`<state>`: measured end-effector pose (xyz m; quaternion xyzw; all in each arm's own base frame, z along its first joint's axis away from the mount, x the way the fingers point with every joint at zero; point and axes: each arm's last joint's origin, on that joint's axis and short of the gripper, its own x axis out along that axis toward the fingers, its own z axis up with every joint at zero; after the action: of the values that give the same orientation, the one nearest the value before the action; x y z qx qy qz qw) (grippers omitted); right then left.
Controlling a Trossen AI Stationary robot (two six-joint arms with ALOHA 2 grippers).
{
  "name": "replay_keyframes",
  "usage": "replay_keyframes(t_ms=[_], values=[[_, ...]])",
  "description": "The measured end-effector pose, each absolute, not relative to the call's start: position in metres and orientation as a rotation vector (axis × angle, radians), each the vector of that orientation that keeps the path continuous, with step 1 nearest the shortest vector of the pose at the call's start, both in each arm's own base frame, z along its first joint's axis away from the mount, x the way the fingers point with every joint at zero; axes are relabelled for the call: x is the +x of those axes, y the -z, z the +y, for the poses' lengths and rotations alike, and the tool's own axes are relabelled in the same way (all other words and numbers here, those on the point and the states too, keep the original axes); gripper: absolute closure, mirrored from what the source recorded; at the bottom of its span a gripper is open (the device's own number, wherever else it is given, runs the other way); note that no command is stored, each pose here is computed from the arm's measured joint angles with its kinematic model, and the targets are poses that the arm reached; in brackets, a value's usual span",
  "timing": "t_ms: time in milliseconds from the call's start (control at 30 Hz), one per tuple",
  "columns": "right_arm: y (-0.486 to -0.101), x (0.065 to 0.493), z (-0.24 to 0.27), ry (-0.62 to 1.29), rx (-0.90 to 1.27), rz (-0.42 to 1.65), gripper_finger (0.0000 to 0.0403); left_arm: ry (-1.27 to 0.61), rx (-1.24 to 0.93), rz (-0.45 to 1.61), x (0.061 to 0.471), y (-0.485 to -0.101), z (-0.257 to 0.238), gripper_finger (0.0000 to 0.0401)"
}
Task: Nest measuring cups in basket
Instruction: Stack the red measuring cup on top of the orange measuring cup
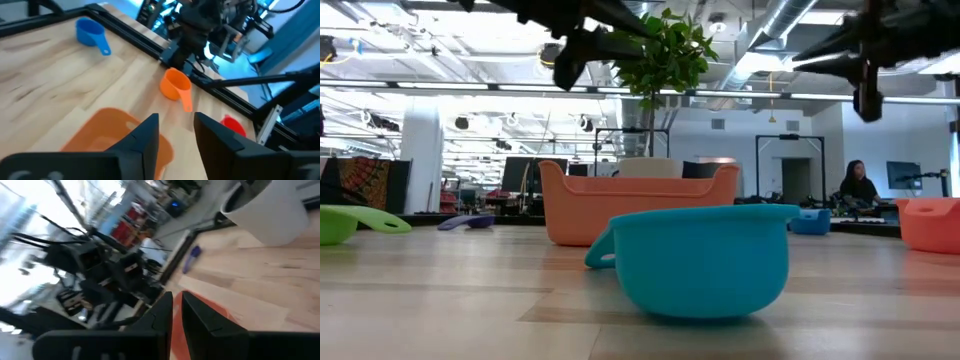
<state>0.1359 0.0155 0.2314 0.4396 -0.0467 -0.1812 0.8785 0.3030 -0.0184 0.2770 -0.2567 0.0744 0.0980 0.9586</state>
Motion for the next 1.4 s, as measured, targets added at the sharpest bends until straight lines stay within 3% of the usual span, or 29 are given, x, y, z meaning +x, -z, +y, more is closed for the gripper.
replay_keyframes(t_ms=[333, 700, 1133, 1267, 1400], values=[[-0.24, 0.176, 0.047, 0.655, 1.005, 0.244, 0.0337, -0.093, -0.508, 0.195, 0.327, -0.276, -0.024, 0.0279], [-0.251, 0.2, 0.095, 0.849, 1.083, 0.731, 0.0337, 0.093, -0.529, 0.33, 0.32, -0.271, -0.049, 0.0279], [-0.271, 0.191, 0.163, 1.017, 1.104, 1.167, 0.0334, 0.033, -0.398, 0.337, 0.318, -0.266, -0.062, 0.0279], [-0.267, 0.18, 0.177, 1.024, 1.086, 1.198, 0.031, 0.005, -0.409, 0.306, 0.323, -0.264, -0.059, 0.0279], [-0.267, 0.167, 0.186, 1.018, 1.057, 1.222, 0.0257, -0.023, -0.439, 0.199, 0.332, -0.266, -0.059, 0.0279]])
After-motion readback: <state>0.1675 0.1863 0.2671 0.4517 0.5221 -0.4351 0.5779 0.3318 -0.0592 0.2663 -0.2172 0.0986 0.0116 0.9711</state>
